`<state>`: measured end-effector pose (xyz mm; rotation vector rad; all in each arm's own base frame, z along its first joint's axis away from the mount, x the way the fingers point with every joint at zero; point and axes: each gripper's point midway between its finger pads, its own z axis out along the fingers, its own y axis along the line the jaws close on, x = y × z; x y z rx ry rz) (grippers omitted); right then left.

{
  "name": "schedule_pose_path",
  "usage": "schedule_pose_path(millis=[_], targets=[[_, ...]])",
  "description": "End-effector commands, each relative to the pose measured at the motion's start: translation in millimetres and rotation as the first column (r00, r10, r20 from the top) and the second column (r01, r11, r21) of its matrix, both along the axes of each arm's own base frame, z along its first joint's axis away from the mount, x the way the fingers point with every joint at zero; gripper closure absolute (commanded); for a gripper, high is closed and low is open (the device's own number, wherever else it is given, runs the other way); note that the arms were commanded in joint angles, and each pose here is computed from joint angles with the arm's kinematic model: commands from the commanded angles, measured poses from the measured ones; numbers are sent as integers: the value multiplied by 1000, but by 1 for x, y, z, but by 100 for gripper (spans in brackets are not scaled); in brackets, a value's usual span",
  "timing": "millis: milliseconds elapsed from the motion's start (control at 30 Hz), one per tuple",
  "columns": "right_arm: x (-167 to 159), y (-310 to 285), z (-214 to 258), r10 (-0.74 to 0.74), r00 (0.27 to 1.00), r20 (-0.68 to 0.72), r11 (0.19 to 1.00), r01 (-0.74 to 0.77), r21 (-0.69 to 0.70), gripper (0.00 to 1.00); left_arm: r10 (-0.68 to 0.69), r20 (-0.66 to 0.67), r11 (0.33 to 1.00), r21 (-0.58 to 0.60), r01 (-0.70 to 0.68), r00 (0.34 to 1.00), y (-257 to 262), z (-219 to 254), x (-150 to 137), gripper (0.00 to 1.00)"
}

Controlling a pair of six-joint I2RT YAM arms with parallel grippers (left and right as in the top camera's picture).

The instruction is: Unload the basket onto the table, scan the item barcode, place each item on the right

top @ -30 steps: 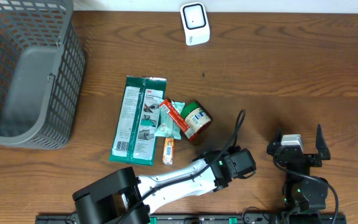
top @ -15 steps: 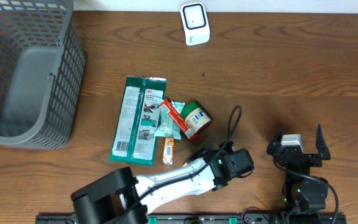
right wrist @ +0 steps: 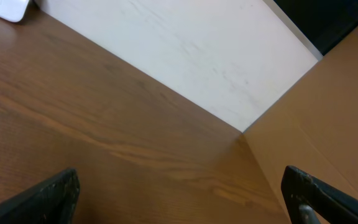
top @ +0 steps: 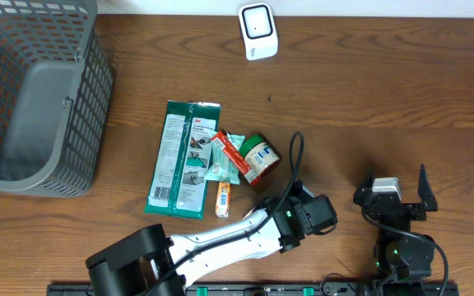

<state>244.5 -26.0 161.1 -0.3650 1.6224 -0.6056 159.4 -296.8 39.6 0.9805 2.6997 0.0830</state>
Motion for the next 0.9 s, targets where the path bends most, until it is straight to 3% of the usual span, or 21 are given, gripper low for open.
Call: schedule_pose_path(millis=[0,600,733,867], targets=[[0,0,-1,-2,1000,-3,1000,2,-7,1,21,-38,1000,20,-20,999,1,-13,-4,53],[0,0,-1,-2,1000,-4,1000,2,-7,1,-37,-46,995,91,41,998,6,-33,-3,54],[0,0,-1,-2,1000,-4,1000,2,-7,1,-58,-45,993,103,62,997,7,-34,-2,66],[0,0,-1,-2,1000,-4,1000,2,-7,1,-59,10,989,139,57,998,13,-31,7,66]])
